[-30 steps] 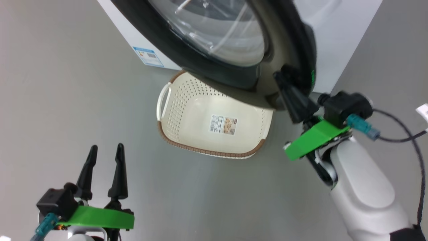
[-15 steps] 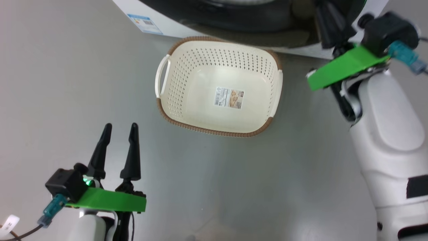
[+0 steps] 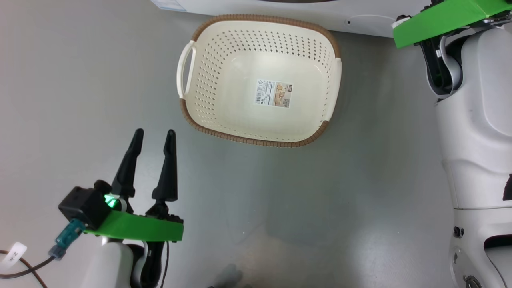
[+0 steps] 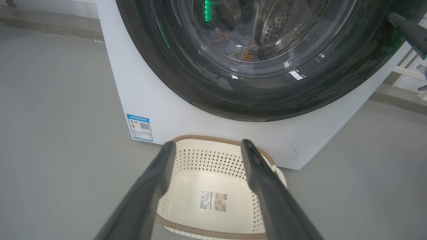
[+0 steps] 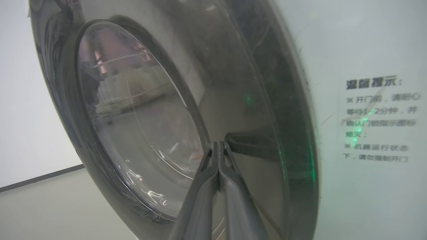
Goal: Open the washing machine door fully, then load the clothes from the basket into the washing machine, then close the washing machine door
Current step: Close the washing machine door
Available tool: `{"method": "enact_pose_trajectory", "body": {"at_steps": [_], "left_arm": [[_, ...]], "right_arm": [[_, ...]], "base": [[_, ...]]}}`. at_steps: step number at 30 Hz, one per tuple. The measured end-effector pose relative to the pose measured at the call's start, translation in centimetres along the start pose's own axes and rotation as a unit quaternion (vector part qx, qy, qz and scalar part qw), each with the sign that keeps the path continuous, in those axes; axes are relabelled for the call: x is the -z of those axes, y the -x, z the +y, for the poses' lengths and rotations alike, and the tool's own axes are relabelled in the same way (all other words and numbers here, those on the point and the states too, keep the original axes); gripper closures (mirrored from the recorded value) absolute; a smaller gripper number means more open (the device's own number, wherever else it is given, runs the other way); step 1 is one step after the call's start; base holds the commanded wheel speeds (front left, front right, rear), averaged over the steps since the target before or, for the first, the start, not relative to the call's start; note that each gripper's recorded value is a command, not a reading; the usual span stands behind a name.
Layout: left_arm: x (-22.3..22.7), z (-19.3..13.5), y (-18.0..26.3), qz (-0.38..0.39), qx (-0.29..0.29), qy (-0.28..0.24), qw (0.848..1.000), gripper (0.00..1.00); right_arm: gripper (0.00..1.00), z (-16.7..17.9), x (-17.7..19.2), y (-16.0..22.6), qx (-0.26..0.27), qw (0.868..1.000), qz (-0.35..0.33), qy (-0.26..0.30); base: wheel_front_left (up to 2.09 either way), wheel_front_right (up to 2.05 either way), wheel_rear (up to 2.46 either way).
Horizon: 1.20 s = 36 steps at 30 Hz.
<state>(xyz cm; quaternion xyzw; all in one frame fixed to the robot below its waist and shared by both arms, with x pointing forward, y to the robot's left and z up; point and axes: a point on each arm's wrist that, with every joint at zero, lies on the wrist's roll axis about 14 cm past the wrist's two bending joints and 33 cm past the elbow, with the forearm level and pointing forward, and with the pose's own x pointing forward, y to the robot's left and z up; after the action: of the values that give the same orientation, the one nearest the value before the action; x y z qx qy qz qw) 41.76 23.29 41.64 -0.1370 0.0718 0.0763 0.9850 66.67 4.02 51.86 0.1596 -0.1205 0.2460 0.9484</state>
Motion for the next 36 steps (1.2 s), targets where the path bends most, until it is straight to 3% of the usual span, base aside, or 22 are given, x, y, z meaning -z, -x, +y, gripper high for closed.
{"method": "enact_pose_trajectory", "body": {"at_steps": [12,28,29,32,33,34,36], "left_arm": [[-0.8,-0.9,-0.6,-0.014,0.014,0.006,1.000,0.00],[-3.8,-1.3,0.3,-0.057,0.020,0.004,0.998,0.00],[-4.0,-1.4,0.4,-0.059,0.021,0.005,0.998,0.00],[-4.4,-1.6,0.6,-0.065,0.024,0.000,0.998,0.00],[-4.6,-1.7,0.7,-0.068,0.026,-0.001,0.997,0.00],[-4.7,-1.7,0.8,-0.070,0.026,-0.001,0.997,0.00],[-4.9,-1.7,1.1,-0.072,0.026,0.000,0.997,0.00]], "right_arm": [[1.00,-0.6,-0.9,1.0,0.007,1.000,0.006,0.008],[1.00,-0.2,-0.8,8.5,0.025,0.998,0.057,0.007],[0.97,-0.1,-0.9,9.0,0.025,0.998,0.059,0.010],[0.53,-0.2,-1.3,10.3,0.031,0.997,0.065,0.017],[0.21,-0.3,-1.5,10.8,0.033,0.997,0.066,0.021],[0.00,-0.4,-1.8,11.2,0.037,0.997,0.066,0.023],[0.00,-0.6,-2.4,12.0,0.042,0.997,0.065,0.029]], "base": [[0.00,0.00,0.00],[0.00,0.00,0.00],[0.00,0.00,0.00],[0.00,0.00,0.00],[0.00,0.00,0.00],[0.00,0.00,0.00],[0.00,0.00,0.00]]}}
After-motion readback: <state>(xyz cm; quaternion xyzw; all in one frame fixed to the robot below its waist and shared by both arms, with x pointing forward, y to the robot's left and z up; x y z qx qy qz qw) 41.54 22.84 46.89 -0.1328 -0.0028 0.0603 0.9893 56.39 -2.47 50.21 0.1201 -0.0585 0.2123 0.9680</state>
